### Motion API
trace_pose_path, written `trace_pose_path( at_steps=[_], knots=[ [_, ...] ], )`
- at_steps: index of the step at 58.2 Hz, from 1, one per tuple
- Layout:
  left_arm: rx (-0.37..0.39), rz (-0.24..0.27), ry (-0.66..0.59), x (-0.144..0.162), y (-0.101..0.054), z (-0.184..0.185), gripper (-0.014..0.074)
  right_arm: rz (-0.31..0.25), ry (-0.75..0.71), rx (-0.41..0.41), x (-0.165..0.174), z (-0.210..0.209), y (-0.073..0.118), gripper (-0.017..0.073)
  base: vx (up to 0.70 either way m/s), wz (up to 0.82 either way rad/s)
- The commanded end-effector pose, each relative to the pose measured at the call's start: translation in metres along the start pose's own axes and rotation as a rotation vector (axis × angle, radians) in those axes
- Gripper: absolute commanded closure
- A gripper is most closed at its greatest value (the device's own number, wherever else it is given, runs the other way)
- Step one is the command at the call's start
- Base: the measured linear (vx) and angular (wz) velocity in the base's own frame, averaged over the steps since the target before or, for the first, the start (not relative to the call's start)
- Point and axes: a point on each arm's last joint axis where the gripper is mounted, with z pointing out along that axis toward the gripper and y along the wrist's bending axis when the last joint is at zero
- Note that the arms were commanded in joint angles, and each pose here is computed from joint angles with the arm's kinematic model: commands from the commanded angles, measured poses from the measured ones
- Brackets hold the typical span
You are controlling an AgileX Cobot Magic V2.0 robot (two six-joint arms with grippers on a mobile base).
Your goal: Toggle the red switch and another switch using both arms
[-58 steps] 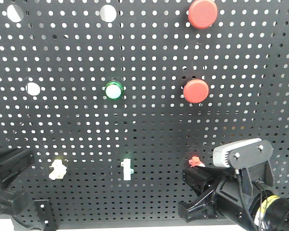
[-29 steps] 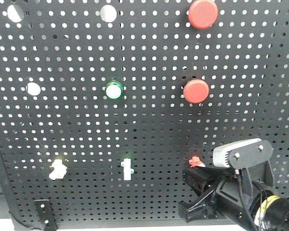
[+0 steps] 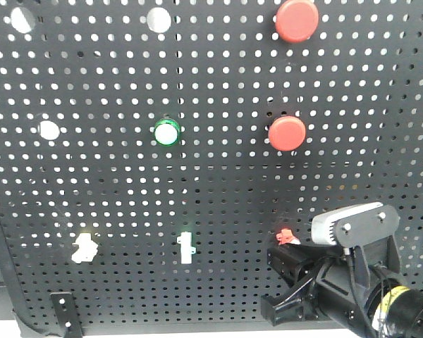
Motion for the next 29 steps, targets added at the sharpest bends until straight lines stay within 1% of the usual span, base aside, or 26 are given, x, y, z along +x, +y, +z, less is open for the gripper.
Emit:
trace_pose_path(
  at_steps=[1, 29],
  knots=[
    [-0.002, -0.018, -0.063, -0.0005, -0.0001, -0.0002, 0.0592, -0.001, -0.137, -0.008, -0.0233, -0.0062, 0.0005, 0.0566, 0.0, 0.0],
    [-0.002, -0.018, -0.063, -0.0005, -0.0001, -0.0002, 0.0592, -0.001, -0.137, -0.008, -0.0233, -0.0062, 0.0005, 0.0566, 0.0, 0.0]
  ],
)
